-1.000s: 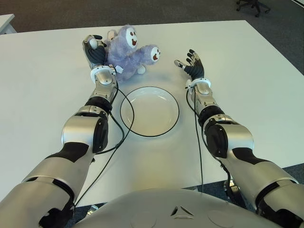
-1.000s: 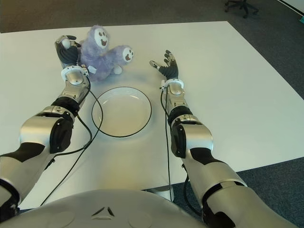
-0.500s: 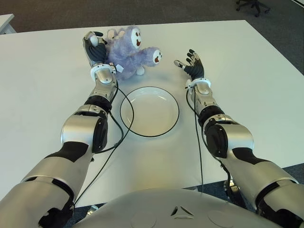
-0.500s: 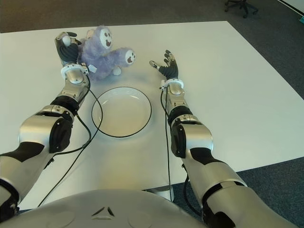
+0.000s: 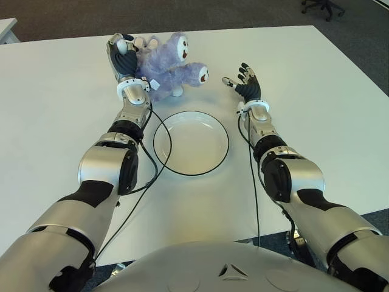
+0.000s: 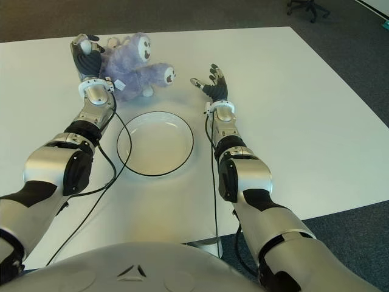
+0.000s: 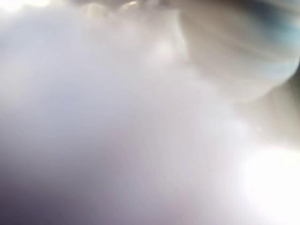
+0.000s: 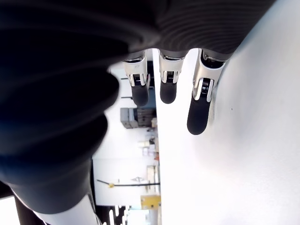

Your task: Put the doll into the plate.

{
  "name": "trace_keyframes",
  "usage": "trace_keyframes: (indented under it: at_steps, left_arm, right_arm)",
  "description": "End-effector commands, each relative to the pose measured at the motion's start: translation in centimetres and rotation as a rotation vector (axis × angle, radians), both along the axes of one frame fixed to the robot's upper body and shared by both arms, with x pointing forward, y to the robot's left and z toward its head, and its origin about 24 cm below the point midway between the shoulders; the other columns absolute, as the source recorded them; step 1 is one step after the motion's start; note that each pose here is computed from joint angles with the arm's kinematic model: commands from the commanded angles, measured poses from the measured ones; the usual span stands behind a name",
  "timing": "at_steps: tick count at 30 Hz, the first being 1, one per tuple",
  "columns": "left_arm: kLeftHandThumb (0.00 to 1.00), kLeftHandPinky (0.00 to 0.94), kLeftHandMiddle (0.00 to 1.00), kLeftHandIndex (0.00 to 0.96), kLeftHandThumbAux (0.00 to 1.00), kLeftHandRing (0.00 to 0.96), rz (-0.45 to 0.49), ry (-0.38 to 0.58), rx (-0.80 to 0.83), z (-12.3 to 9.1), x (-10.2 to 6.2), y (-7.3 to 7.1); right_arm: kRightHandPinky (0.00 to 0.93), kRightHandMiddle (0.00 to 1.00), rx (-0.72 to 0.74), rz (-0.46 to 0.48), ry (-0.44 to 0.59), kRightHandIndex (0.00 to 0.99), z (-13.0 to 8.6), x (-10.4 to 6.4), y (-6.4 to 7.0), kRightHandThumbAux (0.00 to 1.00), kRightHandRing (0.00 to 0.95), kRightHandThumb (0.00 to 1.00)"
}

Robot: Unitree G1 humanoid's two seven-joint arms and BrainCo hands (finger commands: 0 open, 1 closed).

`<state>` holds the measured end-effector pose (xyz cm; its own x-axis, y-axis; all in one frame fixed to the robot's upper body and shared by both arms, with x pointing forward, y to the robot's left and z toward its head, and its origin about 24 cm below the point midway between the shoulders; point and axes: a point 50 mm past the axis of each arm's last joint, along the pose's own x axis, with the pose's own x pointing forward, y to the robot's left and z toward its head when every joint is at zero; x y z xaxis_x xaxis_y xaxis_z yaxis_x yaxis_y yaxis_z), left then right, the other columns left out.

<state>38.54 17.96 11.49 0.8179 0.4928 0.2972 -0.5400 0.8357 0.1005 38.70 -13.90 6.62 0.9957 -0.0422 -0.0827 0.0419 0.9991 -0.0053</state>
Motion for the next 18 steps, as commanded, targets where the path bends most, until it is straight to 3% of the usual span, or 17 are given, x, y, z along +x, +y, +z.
trace_keyframes:
  at_steps: [1,18]
  left_arm:
    - [0.749,0.872,0.867,0.444,0.693,0.878,0.017,-0.053,0.042,1.2,0.1,0.0]
    - [0.75,0.856,0.848,0.445,0.691,0.875,0.017,-0.183,0.074,2.9,-0.2,-1.1]
  right_arm:
    - [0.0,0.0,0.002,-0.006,0.17,0.046,-4.1,-1.9,-0.1,0.868,0.0,0.16]
    - [0.0,0.0,0.006,-0.007,0.169,0.051,-4.0,-1.8,0.0,0.869,0.0,0.135]
